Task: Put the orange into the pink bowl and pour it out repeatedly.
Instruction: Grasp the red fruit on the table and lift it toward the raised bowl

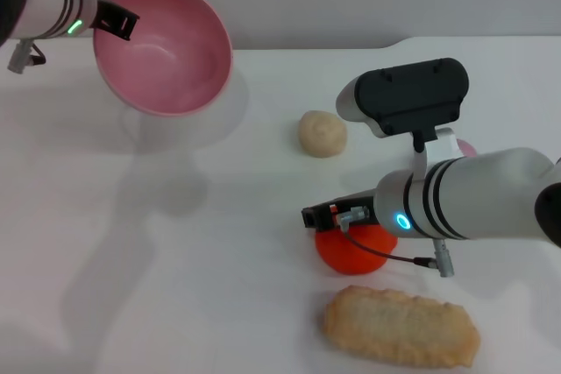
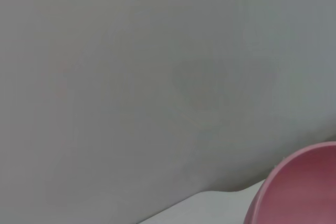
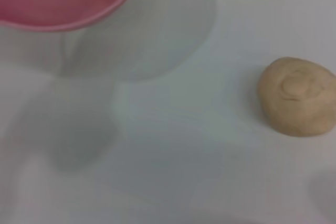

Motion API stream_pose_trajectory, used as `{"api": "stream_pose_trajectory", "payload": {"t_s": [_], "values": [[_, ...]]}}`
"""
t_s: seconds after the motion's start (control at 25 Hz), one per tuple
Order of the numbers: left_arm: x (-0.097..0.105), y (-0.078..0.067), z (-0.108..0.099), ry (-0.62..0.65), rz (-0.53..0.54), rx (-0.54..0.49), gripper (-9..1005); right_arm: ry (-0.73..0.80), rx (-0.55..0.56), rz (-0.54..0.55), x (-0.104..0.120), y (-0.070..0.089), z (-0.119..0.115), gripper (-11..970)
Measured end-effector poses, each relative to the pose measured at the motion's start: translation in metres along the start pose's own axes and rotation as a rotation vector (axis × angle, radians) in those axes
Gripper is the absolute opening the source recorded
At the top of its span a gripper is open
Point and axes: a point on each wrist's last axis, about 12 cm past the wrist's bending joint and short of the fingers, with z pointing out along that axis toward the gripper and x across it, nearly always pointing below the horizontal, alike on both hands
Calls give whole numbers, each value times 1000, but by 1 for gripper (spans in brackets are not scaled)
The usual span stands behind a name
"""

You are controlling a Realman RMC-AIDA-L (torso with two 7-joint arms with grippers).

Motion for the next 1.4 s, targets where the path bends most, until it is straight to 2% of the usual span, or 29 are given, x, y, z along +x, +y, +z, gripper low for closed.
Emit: {"api": "stream_pose_trajectory", "payload": {"t_s": [0.4,0.64,0.72,1.0,1.4], "values": [[-2,0,-1,-7,1,-1,42,-15,4,-62,-3,4,-6,355],[-2,-1,-1,-9,7,1,42,-28,31,-90,-5,3,-10,151],[-2,-2,-1,-7,10,2,42,-33,28,-87,-5,3,-11,46],[-2,-3,0,-8,19,4,42,-100,34,-100,-11,5,-26,46],[-2,-4,1,-8,23,7,43,-236,83,-148,-39,8,-64,46]]}}
